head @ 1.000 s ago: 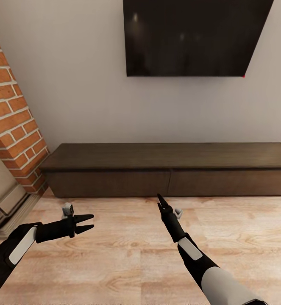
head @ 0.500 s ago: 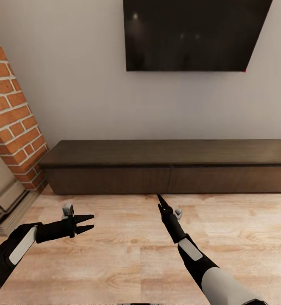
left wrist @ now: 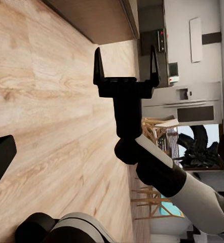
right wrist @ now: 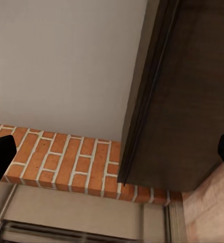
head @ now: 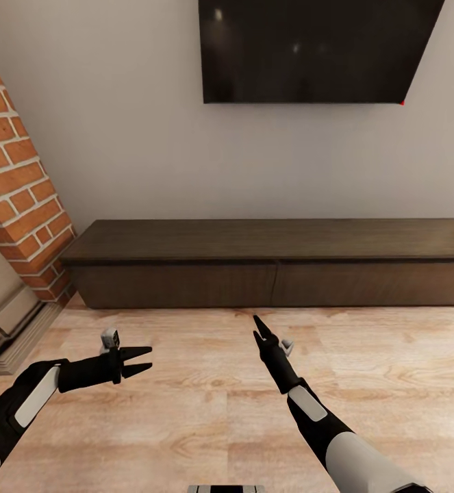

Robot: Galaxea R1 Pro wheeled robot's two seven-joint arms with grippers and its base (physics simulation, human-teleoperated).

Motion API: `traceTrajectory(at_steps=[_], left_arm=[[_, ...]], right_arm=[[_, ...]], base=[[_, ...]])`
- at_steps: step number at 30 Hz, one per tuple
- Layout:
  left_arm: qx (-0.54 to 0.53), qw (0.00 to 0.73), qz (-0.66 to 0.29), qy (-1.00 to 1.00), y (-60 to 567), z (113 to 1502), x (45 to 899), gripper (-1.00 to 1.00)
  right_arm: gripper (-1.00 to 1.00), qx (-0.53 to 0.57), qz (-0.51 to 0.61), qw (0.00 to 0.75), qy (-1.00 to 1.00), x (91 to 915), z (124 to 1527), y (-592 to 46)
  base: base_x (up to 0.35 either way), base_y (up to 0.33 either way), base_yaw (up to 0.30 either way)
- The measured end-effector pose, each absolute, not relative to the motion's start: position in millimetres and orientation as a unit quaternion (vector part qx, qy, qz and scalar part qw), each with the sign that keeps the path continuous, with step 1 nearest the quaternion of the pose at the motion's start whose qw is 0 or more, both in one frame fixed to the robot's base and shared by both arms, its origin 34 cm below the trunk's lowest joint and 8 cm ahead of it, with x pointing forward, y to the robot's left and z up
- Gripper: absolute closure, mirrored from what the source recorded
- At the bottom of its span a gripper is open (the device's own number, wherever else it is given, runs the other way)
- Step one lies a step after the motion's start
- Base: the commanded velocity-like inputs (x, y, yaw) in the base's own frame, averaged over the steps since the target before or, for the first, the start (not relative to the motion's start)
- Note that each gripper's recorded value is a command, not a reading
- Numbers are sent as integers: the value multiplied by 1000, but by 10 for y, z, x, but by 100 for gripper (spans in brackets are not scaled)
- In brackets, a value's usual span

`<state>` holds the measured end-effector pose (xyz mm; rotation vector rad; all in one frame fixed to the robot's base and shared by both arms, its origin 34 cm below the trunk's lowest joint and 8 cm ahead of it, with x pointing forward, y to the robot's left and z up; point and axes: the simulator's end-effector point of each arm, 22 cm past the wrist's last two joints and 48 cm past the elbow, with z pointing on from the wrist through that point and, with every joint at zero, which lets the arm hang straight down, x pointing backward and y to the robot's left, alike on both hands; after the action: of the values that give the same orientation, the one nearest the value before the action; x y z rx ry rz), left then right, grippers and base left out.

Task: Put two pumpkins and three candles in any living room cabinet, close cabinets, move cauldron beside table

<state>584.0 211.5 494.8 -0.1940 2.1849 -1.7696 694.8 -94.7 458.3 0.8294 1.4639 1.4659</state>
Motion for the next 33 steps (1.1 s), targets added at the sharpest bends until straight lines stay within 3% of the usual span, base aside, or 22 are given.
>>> traceTrajectory(at_steps=[33], left_arm=[[-64,159,-620,766,2090,4948,5824,-100]], right_arm=[[-100,360,599,416,582,6917,4501,-978]], base=[[252,0,0]])
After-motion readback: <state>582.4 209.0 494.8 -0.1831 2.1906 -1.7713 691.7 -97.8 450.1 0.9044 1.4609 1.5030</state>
